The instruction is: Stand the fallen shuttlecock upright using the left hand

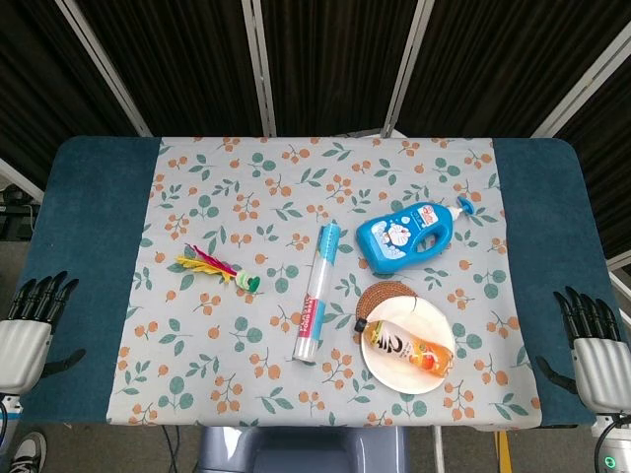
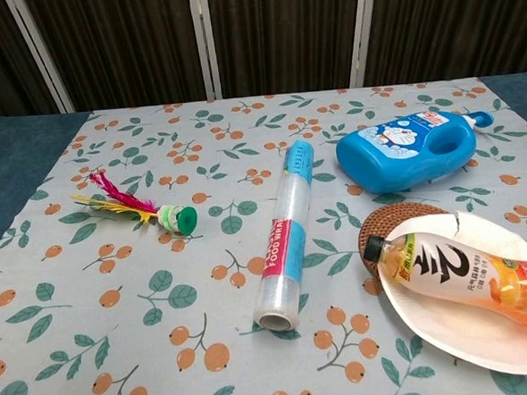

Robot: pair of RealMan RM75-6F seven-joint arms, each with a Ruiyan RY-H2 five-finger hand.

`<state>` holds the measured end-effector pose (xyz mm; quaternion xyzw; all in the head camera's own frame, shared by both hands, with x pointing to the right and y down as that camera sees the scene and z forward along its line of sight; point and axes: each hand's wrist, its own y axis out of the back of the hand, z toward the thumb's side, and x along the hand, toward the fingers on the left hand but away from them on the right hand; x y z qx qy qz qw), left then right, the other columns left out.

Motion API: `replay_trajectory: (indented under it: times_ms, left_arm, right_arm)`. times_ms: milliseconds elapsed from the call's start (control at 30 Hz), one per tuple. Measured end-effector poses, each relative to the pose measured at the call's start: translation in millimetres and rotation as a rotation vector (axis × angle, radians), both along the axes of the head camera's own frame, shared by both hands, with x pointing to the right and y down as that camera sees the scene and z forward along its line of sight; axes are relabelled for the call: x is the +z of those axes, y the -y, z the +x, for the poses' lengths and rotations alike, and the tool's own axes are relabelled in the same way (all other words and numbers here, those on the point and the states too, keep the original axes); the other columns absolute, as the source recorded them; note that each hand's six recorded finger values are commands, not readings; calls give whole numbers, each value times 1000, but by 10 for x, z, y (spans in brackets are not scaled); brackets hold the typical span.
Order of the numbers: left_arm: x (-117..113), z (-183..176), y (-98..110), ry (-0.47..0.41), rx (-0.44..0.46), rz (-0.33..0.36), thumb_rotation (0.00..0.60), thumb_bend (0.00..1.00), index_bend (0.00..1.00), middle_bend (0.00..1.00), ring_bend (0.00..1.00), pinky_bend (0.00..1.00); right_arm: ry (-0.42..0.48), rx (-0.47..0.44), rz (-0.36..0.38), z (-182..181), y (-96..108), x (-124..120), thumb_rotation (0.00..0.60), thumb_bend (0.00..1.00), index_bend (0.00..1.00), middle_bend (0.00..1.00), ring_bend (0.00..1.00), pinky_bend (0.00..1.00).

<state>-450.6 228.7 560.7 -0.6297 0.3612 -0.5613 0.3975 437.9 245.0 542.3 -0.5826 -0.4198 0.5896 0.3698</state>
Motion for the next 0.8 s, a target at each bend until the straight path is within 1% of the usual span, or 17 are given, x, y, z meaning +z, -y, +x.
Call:
replay_trajectory:
  times_ms: [467,533,633,800]
  left_arm:
    - [-1,20,-1,-2,2,-3,600,87,23,0,0,0]
    - [7,21,8,-2,4,-5,600,92,38,0,0,0]
    - [25,30,36,-3,6,-8,600,126,80,0,0,0]
    - [77,75,140,-13,4,-16,600,184,181,0,0,0]
  right_arm:
    - [-1,0,-8,8,-15,-5,600,124,0,0,0,0]
    - [-2,2,-11,10,-14,3,600,124,0,0,0,0]
    - [-5,5,-16,11,-13,11,600,125,0,0,0,0]
    - [-4,12,-20,21,-15,8,600,124,0,0,0,0]
